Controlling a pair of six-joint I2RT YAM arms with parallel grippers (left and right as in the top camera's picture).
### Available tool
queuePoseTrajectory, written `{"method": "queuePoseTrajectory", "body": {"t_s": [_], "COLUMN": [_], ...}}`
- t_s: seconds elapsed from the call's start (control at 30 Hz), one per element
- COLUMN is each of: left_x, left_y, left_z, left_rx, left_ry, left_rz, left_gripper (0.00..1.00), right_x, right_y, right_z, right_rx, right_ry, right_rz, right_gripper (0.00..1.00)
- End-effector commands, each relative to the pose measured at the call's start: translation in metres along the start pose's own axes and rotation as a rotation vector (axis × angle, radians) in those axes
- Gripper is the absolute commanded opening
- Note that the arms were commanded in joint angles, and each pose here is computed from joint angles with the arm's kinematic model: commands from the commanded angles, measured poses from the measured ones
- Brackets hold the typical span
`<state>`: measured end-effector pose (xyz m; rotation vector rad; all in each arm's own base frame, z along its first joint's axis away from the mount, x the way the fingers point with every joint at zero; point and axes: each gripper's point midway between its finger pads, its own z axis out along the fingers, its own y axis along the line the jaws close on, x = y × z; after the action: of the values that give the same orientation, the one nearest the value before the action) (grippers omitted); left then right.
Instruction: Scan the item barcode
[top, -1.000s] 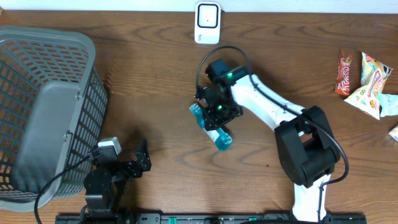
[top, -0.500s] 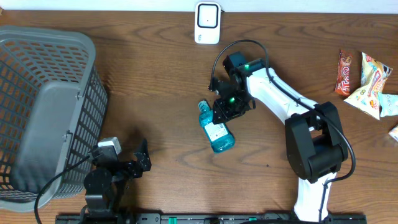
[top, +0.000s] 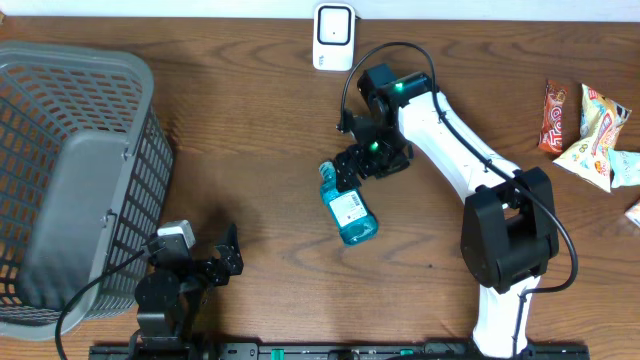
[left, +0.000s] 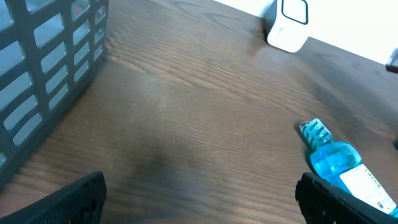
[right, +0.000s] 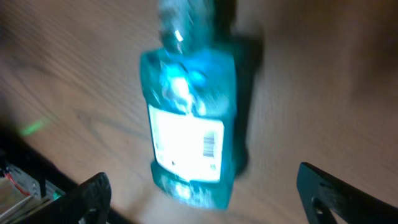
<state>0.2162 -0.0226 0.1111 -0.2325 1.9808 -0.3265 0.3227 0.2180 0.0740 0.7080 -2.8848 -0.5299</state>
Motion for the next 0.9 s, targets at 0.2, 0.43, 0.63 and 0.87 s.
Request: {"method": "queuePoseTrajectory", "body": {"t_s": [0.2,0.43,0.63,0.87], "left_x": [0.01,0.01,0.01,0.01], "left_y": [0.001,0.001,0.001,0.001], "left_z": [0.002,0.002,0.002,0.002], "left_rx": [0.004,0.004,0.004,0.004], "left_ry": [0.033,0.033,0.033,0.033], "left_rz": [0.01,0.01,0.01,0.01], "left_gripper": [0.98,0.98,0.98,0.98], "right_x": [0.022,0.026,0.029,0.059], "right_y": [-0.008,-0.003,0.009,0.007], "right_z": [-0.009,0.02,0.055,0.106], "right_rx": [0.022,-0.06,-0.107,0.055], "right_ry": [0.06,0.059,0.04,0.098], "right_rz": [0.067,0.079,0.036,0.055], "right_gripper": [0.99,0.99,0.99,0.9]}}
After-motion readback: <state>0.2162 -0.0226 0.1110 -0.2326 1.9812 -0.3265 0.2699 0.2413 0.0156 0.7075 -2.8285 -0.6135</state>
